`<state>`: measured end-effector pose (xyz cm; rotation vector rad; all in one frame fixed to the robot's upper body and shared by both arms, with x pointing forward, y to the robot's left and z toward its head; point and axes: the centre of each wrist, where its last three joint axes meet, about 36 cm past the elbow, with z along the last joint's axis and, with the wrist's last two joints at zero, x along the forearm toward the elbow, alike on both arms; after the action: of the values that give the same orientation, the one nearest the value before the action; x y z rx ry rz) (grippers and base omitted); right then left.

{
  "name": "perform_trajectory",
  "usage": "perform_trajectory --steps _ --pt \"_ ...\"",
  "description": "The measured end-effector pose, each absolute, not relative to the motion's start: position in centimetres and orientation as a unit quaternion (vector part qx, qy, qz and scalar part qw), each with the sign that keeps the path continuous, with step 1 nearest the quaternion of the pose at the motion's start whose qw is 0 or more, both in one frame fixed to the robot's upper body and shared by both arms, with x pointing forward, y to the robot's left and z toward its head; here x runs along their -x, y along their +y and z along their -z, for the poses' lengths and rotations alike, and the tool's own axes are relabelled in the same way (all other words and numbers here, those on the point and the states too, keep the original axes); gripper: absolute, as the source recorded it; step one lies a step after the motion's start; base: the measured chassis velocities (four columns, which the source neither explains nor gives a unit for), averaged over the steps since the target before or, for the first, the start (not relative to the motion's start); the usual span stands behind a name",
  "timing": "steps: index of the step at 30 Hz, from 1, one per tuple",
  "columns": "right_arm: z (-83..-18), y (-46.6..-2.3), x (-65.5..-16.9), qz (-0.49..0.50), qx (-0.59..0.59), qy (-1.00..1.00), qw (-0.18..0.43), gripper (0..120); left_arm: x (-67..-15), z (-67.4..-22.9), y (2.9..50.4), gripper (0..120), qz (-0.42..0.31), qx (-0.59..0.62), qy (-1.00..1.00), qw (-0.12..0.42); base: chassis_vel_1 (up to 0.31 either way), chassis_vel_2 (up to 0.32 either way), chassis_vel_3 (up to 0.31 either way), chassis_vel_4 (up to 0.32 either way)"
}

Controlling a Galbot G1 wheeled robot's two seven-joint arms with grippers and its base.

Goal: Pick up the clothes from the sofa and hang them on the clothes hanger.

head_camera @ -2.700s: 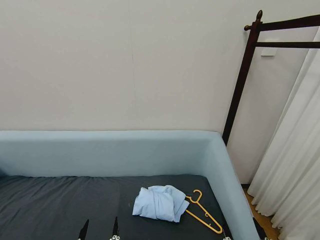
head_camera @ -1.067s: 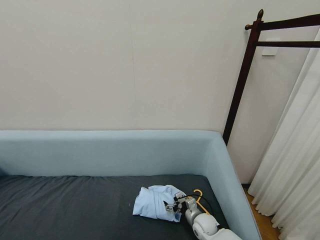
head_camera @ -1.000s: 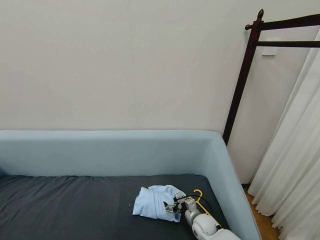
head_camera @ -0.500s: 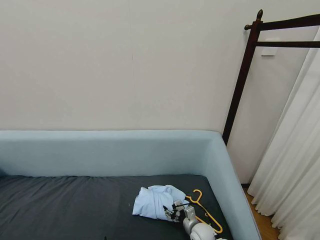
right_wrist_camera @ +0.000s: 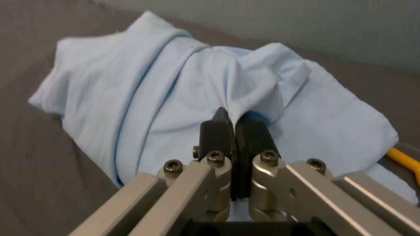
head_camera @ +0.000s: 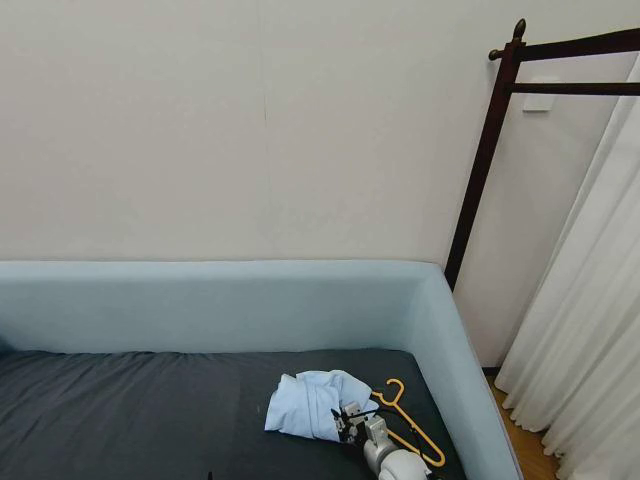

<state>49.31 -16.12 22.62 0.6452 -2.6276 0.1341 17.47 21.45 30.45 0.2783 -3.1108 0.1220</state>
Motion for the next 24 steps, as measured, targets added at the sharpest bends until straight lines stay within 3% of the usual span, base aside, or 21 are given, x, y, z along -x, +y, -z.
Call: perform_trajectory --steps 8,13,24 --pt "-25.8 -16.0 -48.6 -0.037 -0.238 -0.955 0.173 0 -17.6 -30.4 21.3 100 -0.041 -0.093 -0.995 0.008 0.0 0.0 0.0 0.0" --pt "-30.6 -15.8 -48.1 -0.028 -0.264 -0.957 0.115 0 -17.8 -30.5 21.2 100 -0.041 -0.092 -0.995 0.006 0.0 0.0 0.0 0.0" --pt "-46.1 -13.8 -49.5 0.002 -0.282 -0.959 -0.01 0 -17.9 -31.3 21.0 100 -0.044 -0.09 -0.995 -0.005 0.0 0.0 0.0 0.0"
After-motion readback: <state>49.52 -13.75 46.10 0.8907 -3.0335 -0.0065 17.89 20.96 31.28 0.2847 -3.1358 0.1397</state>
